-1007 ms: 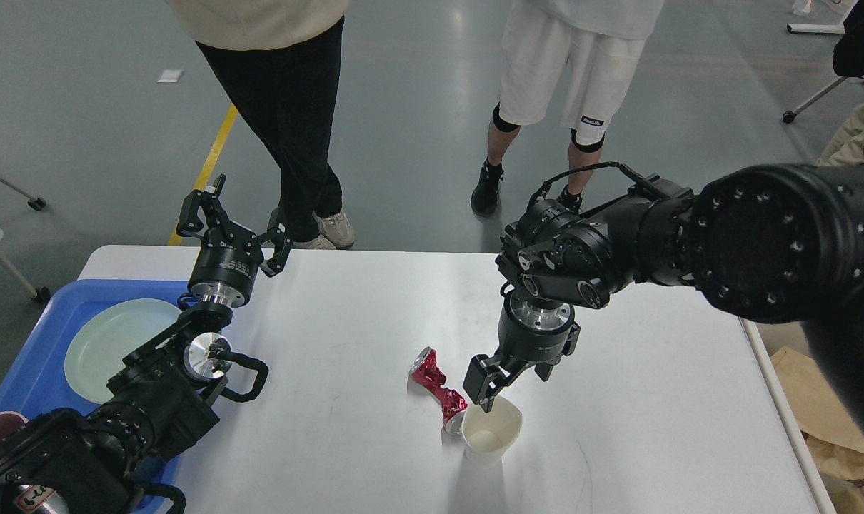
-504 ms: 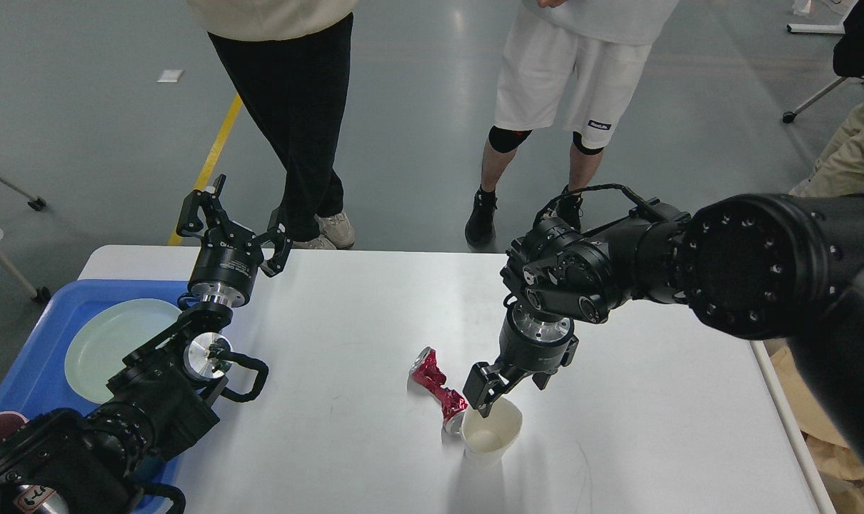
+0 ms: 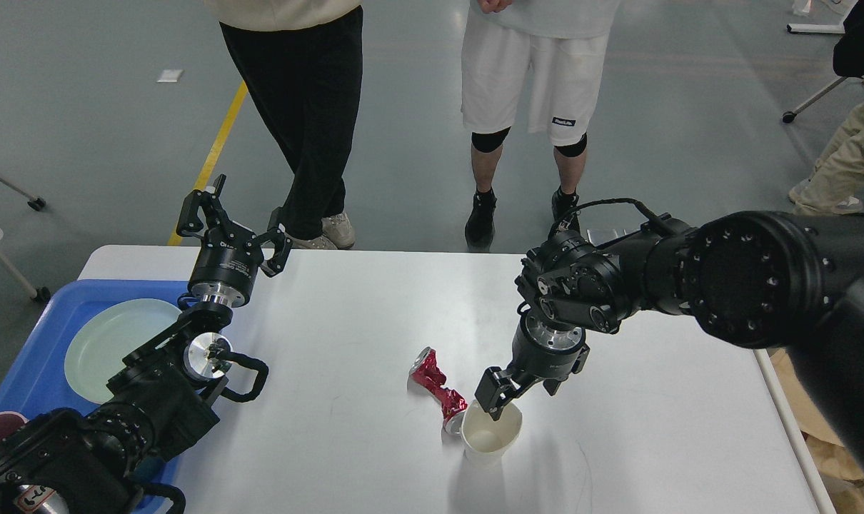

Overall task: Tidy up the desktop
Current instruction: 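Lower the right gripper onto the paper cup rim and grasp it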

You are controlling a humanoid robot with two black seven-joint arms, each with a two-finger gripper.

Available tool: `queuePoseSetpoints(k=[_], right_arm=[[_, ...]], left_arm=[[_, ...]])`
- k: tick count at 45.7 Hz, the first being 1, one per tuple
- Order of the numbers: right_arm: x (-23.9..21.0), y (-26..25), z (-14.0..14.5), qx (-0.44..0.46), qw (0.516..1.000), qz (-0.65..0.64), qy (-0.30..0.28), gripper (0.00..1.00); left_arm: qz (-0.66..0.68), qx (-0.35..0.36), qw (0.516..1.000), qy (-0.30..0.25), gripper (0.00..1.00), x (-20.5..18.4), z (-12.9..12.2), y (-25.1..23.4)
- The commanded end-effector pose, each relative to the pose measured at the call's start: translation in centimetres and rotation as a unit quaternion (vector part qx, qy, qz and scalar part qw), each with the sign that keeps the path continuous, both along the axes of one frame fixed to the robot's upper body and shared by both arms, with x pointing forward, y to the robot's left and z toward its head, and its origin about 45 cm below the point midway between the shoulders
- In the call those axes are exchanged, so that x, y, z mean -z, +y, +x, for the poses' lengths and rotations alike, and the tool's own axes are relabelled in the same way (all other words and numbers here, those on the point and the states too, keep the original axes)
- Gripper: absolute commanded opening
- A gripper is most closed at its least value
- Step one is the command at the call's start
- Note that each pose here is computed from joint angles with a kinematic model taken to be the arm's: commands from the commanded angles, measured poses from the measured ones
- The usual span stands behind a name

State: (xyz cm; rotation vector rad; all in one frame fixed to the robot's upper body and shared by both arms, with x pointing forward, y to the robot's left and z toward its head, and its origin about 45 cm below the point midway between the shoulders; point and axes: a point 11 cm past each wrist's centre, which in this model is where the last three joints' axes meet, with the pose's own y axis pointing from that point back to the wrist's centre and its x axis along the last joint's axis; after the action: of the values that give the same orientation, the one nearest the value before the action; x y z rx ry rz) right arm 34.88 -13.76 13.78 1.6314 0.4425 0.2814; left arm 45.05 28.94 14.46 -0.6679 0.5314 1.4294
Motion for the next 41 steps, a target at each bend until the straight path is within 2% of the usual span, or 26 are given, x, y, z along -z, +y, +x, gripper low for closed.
queuePoseSetpoints(k=[1,9,15,17,31,36,41], right_arm=[[-0.1,-0.4,0.1,0.004,1.000,-0.001,-0.001,1.00],[0.4,-1.3,-0.1,0.017,1.000,-0.001,0.006,0.97],[0.5,-1.8,-0.2,0.026,1.000,-0.001,0.011,0.88],[0.5,-2.0,-0.3,0.029,0.999,-0.002,0.016,0.79],[0.4,-2.5,-0.2,0.043,0.999,0.004,0.018,0.49],[0.4,-2.4,-0.2,0.044,0.999,0.006,0.019,0.28],[0.4,-2.2,-0.2,0.044,0.999,0.010,0.019,0.15]], left_arm=[[0.000,0.000,1.000,0.000,0.97,0.0,0.0,0.0],[0.001,0.000,1.000,0.000,0.97,0.0,0.0,0.0],[0.000,0.000,1.000,0.000,0.97,0.0,0.0,0.0],[0.001,-0.001,1.000,0.000,0.97,0.0,0.0,0.1],[0.000,0.000,1.000,0.000,0.97,0.0,0.0,0.0],[0.000,0.000,1.000,0.000,0.97,0.0,0.0,0.0],[0.000,0.000,1.000,0.000,0.97,0.0,0.0,0.0]])
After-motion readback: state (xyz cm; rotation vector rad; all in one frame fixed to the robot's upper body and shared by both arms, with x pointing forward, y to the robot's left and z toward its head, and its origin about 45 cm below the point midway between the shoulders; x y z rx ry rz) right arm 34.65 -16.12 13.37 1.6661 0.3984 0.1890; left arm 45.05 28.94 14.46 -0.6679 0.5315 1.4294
